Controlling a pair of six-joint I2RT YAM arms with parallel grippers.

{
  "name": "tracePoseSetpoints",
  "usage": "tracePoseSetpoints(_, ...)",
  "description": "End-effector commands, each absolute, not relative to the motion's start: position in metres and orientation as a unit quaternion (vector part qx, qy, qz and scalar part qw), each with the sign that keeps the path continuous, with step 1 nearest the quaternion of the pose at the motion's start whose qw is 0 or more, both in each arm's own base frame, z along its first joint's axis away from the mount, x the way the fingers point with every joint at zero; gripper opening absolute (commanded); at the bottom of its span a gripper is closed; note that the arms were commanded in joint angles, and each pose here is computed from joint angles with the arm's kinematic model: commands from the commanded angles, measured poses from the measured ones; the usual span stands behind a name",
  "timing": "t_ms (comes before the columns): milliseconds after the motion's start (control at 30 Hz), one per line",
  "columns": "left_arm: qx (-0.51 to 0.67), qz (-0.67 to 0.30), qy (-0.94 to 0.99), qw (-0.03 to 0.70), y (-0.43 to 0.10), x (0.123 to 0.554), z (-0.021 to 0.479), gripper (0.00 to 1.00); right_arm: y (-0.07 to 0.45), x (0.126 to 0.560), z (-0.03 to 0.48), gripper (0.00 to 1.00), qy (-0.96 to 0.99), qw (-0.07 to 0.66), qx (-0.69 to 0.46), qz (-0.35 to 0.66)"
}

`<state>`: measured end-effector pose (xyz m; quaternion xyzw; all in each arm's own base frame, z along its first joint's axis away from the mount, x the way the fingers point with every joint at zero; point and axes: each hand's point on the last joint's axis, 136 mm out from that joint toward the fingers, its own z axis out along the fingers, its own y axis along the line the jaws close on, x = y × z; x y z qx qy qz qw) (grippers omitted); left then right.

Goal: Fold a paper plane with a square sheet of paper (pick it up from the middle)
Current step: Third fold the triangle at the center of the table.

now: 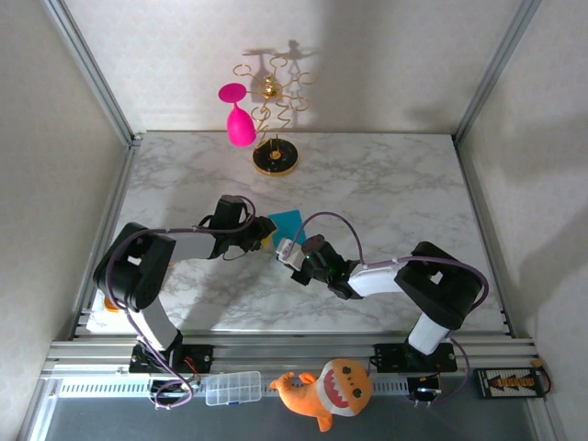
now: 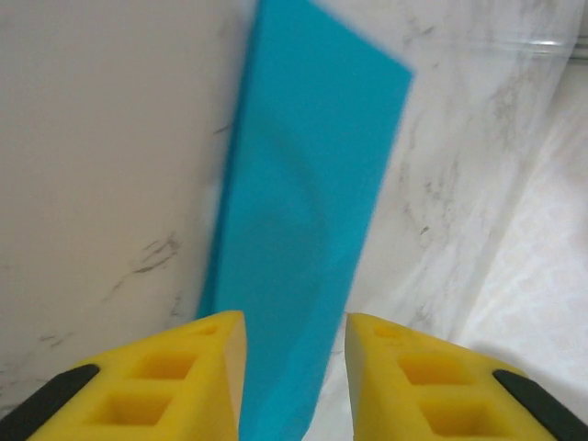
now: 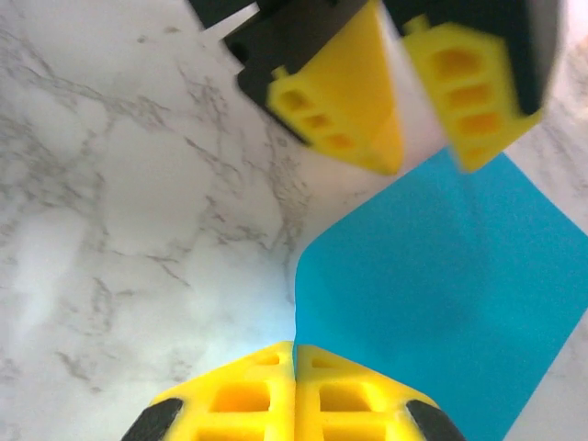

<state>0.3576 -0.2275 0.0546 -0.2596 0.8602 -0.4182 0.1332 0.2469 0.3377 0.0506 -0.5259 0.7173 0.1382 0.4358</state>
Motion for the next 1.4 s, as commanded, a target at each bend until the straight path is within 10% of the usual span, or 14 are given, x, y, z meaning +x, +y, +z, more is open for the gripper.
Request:
tracePoseSetpoints(0,-0.236,-0.406,0.865,0.175,-0.224,0.369,0.073,0.34,0.343,0.23,0.054,0.03,0.728,0.412,-0.514,0.192)
tracePoseSetpoints(1367,-0.169,-0.302,0.933,0.101,-0.251,0.359,-0.008,0.0,0.329,0.267,0.049,0.01,0.849,0.341,-0.338,0.222)
